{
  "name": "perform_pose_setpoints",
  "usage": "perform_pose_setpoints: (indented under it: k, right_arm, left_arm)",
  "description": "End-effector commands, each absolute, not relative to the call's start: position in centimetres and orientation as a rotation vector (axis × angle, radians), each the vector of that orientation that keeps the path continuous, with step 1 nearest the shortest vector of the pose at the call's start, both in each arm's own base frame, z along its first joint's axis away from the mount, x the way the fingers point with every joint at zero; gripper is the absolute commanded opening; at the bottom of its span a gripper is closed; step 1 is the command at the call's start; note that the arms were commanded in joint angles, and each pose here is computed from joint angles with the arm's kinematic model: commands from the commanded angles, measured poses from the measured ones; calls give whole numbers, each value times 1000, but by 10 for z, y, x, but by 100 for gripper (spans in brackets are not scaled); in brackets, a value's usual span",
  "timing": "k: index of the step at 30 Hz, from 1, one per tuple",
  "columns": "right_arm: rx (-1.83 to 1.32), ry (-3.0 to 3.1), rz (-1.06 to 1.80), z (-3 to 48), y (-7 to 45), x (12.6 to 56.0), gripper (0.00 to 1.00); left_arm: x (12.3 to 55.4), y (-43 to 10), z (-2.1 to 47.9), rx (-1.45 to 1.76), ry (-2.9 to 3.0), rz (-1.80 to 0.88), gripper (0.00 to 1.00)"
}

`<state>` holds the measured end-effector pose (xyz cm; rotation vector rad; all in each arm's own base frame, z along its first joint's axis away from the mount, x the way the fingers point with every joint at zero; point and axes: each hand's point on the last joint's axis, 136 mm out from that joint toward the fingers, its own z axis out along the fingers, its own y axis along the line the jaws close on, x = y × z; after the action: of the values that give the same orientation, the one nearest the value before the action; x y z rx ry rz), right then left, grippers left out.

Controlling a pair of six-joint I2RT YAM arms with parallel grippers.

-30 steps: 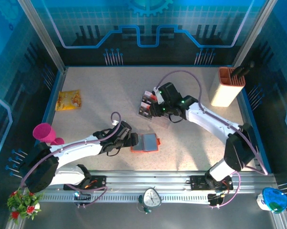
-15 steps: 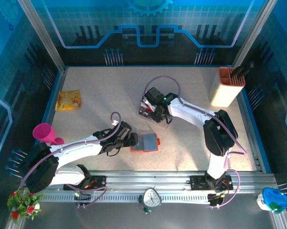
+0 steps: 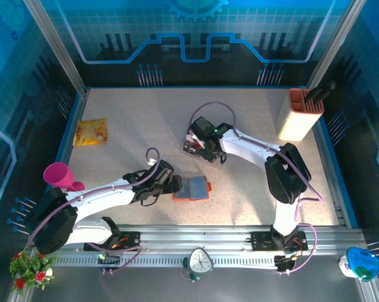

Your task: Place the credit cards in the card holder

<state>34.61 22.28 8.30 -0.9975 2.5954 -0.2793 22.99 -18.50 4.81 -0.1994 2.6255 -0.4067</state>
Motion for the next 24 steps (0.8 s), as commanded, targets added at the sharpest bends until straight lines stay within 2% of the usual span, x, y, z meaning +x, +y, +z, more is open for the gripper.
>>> perform_pose_setpoints:
  k: [1,13,24]
  right_arm:
    - [-1034,2580,-329,81,223,350,20]
    - [-1119,2477,-365,97,223,354,2]
    - [-1057,2357,-282,152,230,343,0]
  left_arm:
    - [229,-183,53,-180,2613,-389,85]
    - [231,-186,54,-170,2613,-399,85]
    - [235,-196,72,-120,2609,-433,85]
